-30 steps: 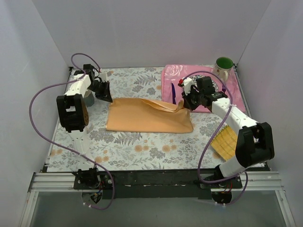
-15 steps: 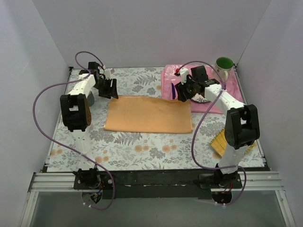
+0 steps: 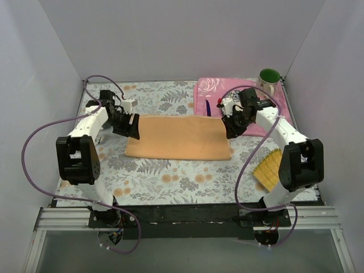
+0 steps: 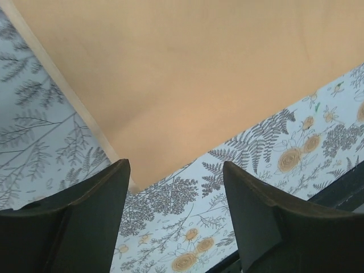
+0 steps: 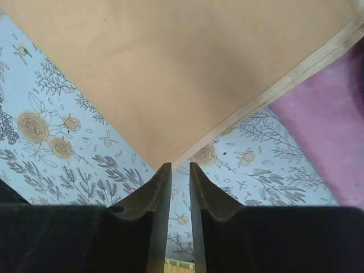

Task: Fold the napkin into a case and place the utensils inside
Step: Smooth out the rectangle-folded napkin at the center of the board.

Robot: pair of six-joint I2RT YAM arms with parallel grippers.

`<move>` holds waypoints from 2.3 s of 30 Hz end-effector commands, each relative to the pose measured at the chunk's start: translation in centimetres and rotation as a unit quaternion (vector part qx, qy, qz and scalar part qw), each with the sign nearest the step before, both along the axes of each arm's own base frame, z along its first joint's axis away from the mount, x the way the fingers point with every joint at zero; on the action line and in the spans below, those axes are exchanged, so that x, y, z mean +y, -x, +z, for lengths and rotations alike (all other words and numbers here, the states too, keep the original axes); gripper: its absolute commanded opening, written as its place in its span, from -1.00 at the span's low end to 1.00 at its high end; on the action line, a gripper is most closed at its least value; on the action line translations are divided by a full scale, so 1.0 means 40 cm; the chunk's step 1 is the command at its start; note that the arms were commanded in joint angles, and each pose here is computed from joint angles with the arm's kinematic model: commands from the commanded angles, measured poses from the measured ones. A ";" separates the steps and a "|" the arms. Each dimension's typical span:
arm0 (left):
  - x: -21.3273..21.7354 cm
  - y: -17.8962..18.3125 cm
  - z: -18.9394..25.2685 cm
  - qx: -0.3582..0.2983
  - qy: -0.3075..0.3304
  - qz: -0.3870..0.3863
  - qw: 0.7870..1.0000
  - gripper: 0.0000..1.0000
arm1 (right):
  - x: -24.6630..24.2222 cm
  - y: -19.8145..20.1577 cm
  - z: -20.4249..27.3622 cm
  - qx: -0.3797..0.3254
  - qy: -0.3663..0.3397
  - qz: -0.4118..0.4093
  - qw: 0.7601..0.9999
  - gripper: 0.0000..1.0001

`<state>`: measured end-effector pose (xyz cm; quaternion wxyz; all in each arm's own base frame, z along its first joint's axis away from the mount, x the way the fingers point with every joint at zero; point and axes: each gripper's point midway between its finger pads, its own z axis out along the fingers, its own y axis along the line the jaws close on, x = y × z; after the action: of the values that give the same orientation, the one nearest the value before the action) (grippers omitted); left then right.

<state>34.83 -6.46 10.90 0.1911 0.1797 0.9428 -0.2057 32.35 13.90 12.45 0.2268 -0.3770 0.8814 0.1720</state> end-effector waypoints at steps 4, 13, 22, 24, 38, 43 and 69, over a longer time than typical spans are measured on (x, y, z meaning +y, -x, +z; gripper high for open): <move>-0.040 0.026 -0.077 0.027 -0.016 -0.020 0.999 0.19 | 0.033 0.011 -0.117 0.044 0.024 0.062 0.997 -0.76; 0.008 -0.023 -0.147 0.038 -0.076 0.011 0.996 -0.03 | 0.056 0.145 -0.249 0.082 0.090 0.177 0.977 -0.93; 0.016 -0.087 -0.066 0.017 -0.044 0.025 0.999 0.02 | 0.135 0.398 -0.280 0.177 0.055 0.305 0.934 -0.95; 0.001 -0.072 -0.053 0.026 -0.026 0.025 0.999 0.06 | 0.192 0.456 -0.259 0.189 0.028 0.344 0.919 -0.95; -0.070 0.021 -0.143 0.053 -0.036 -0.009 0.998 0.01 | 0.264 0.202 -0.096 0.059 -0.027 0.268 0.961 -0.88; -0.076 -0.011 -0.167 0.054 -0.043 0.004 0.998 -0.03 | 0.207 0.125 -0.178 0.043 0.052 0.254 0.965 -0.91; -0.060 -0.094 -0.007 -0.026 0.001 -0.014 1.000 -0.02 | 0.310 0.393 -0.038 0.166 -0.090 0.271 0.944 -0.53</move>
<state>34.24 -6.79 4.07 0.1038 0.1871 0.9606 -0.1772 13.79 27.45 5.50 -0.0100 -0.6036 0.7208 0.3407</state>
